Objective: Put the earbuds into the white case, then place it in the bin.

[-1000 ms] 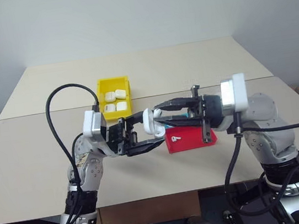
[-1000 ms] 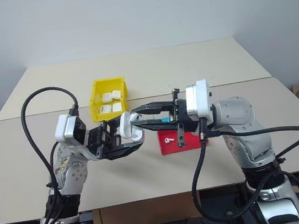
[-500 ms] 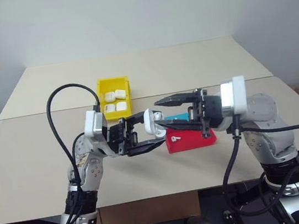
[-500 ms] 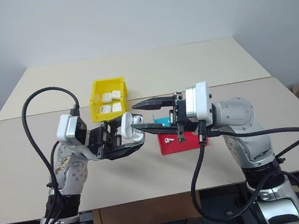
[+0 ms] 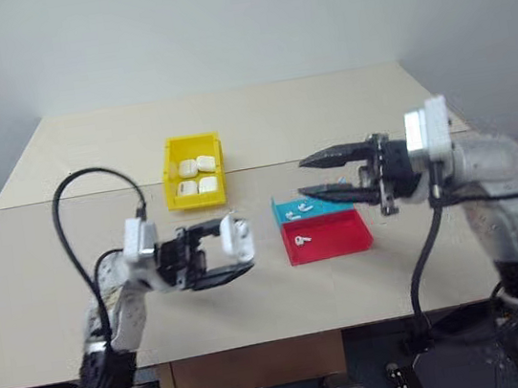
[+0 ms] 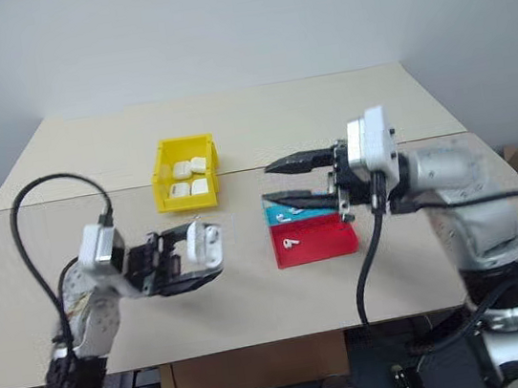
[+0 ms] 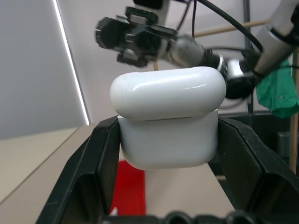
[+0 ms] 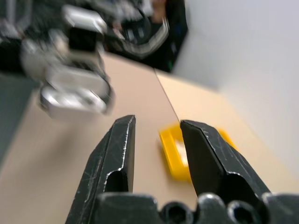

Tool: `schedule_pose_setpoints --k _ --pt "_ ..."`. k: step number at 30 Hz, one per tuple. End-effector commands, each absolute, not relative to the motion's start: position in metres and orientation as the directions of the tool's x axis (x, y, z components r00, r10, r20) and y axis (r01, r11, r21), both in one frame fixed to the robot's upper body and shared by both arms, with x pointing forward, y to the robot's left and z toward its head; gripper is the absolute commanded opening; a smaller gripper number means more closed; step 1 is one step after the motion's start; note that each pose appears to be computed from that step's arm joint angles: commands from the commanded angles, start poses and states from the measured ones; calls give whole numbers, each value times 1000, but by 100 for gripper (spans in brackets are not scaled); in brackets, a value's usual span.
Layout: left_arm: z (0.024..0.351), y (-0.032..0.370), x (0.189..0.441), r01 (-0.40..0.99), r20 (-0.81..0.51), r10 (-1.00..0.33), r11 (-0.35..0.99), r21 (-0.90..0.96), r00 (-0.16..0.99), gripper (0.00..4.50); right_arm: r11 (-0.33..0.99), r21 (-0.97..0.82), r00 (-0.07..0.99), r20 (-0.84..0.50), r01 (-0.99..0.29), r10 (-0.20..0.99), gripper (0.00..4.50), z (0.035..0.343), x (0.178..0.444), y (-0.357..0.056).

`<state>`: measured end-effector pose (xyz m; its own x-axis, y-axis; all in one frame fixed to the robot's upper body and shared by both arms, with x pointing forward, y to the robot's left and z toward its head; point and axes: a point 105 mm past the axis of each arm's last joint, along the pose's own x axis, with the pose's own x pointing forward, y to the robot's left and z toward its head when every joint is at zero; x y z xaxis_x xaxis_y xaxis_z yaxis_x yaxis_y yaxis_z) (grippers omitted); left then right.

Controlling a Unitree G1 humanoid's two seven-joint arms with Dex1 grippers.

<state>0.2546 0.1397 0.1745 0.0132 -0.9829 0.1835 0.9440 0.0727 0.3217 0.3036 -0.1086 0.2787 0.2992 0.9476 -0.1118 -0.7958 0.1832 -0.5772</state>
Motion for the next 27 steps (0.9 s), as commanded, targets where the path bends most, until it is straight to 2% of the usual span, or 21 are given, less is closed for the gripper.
schedule_pose_setpoints --k 1,8,12,18,27 --pt "184 149 241 923 168 -986 74 377 11 284 126 -566 334 -280 -814 900 198 273 322 -115" --pt "178 147 231 912 168 -983 131 389 69 284 -23 -536 358 -595 -844 720 198 243 379 -105" --pt "182 143 230 905 199 -974 178 386 107 284 -135 -524 354 -721 -841 596 198 223 398 -97" --pt "183 143 231 899 210 -968 209 384 136 284 -164 -505 373 -785 -847 495 198 211 418 -88" --pt "183 140 229 895 226 -960 241 376 164 284 -197 -474 369 -837 -858 405 198 191 425 -75"
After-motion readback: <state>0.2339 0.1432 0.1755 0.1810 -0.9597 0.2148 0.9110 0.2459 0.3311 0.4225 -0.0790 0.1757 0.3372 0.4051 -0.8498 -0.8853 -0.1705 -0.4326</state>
